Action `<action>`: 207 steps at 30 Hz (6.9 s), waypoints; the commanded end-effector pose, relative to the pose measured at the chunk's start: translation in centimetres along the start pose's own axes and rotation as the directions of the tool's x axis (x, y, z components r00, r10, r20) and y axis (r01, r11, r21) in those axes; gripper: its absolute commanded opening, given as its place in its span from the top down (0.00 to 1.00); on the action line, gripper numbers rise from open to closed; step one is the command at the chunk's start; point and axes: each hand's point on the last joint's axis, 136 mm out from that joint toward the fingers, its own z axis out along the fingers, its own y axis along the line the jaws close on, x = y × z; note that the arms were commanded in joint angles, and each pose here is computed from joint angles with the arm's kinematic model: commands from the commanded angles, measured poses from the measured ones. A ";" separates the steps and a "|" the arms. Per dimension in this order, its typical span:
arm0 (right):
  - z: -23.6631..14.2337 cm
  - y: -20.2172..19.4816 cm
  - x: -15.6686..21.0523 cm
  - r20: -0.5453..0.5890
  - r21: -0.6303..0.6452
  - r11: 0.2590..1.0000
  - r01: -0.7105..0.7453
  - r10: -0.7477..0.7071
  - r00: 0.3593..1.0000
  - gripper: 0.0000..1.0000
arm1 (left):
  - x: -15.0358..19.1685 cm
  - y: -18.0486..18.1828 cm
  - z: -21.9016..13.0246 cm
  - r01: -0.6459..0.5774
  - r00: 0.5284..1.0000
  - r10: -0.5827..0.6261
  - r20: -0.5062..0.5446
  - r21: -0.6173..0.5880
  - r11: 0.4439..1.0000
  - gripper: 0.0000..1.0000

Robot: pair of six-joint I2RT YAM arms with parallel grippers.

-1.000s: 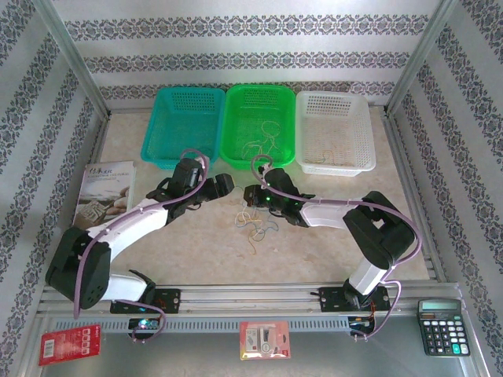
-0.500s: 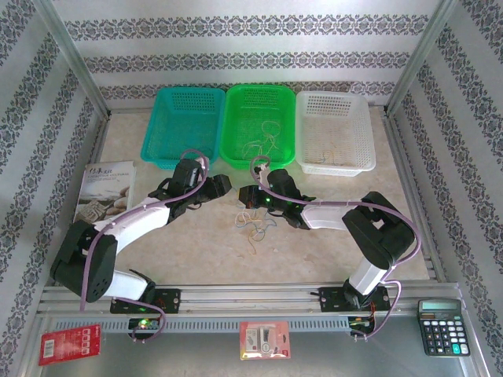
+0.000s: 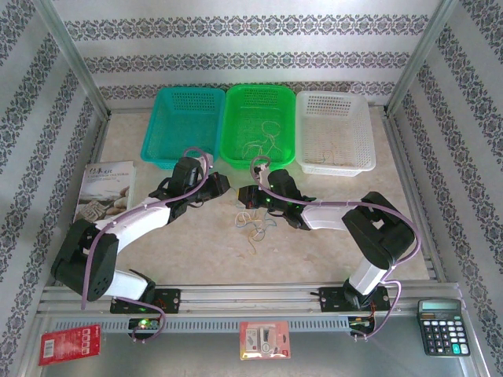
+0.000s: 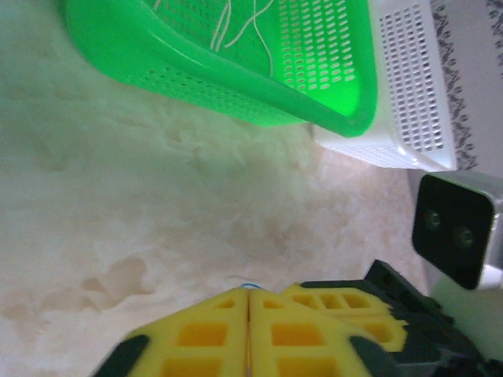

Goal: Untangle the cables

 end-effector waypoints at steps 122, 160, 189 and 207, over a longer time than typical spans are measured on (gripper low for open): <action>0.8 2.7 -0.8 -0.116 0.009 1.000 0.012 -0.011 0.993 1.00 | -0.6 3.1 -3.2 0.090 0.995 -0.087 -0.046 0.064 0.994 0.20; 1.2 2.8 0.0 -0.142 -0.046 0.999 0.012 -0.019 0.990 1.00 | -1.8 -0.8 -2.3 0.028 0.999 -0.024 -0.026 0.175 0.984 1.00; 1.8 -3.6 2.6 -0.068 0.175 0.984 0.027 -0.015 0.998 0.61 | -14.0 -21.4 -16.3 -0.135 0.956 -0.042 0.291 0.560 0.817 1.00; 0.9 -6.6 5.0 -0.037 0.250 0.968 -0.020 0.030 0.999 0.61 | -23.7 -25.7 -23.5 -0.286 0.833 -0.027 0.553 0.473 0.833 1.00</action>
